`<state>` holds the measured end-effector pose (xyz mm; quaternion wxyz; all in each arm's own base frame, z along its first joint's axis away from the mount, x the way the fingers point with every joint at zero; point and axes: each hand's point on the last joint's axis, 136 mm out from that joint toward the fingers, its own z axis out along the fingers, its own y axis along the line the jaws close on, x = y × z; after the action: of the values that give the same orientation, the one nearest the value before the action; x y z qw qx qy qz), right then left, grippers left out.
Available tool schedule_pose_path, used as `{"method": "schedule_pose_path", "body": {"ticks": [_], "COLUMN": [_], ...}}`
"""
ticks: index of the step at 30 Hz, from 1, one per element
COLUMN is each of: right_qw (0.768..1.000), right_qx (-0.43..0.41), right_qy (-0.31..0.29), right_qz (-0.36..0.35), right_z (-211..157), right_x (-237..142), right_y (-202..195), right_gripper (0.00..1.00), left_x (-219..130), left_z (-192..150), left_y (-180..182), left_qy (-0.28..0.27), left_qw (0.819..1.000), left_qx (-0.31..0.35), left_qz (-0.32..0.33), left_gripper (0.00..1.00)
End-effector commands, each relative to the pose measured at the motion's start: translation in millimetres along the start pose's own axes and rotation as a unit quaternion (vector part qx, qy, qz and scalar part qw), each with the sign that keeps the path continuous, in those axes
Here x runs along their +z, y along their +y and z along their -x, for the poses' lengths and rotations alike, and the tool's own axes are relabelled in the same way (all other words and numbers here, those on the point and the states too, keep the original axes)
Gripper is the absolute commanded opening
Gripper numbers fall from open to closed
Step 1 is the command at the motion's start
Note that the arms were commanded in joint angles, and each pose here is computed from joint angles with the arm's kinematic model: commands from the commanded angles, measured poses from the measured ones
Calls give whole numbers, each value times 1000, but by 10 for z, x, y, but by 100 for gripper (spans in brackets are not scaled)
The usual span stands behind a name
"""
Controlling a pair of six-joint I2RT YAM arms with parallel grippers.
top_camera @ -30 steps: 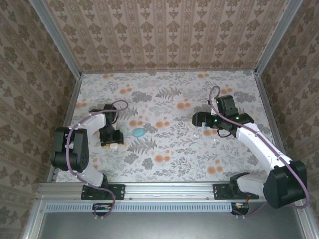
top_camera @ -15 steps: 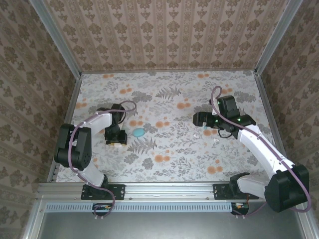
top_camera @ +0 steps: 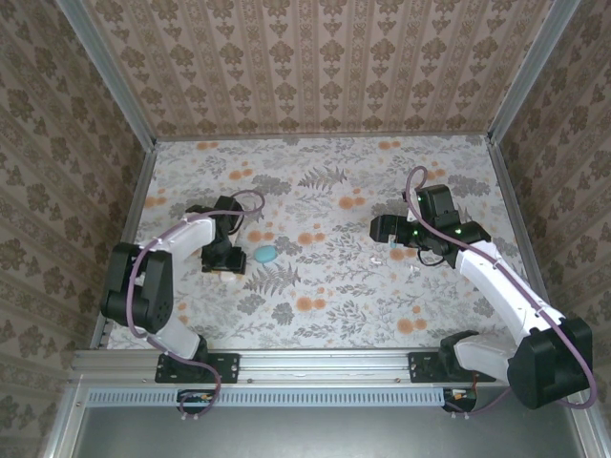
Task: Insert wireless bluetooth earbuds into charging case
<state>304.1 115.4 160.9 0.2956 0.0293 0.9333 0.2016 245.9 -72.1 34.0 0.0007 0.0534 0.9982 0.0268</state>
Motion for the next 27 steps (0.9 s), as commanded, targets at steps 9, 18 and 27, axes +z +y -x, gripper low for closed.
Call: {"method": "schedule_pose_path", "body": {"ticks": [9,18,27], "right_qw": [1000,1000,991], "right_qx": [3,8,41], "right_qy": [-6,-10,-10], "right_qz": [-13,-3,129], "right_z": [0,29,201], "right_x": [-24,-26,-125], "right_y": [-37,7,476], "right_gripper": [99,99,96], "left_x": [153,-298,-1381], "left_z": [-38,97,394], "left_y": [-60,-129,-1089], "left_qy": [34,-21,-202], "left_qw": [999,999,944], "left_qx": [5,37,249], "left_qz": [-9,-7,-73], "left_gripper": [49,45,45]}}
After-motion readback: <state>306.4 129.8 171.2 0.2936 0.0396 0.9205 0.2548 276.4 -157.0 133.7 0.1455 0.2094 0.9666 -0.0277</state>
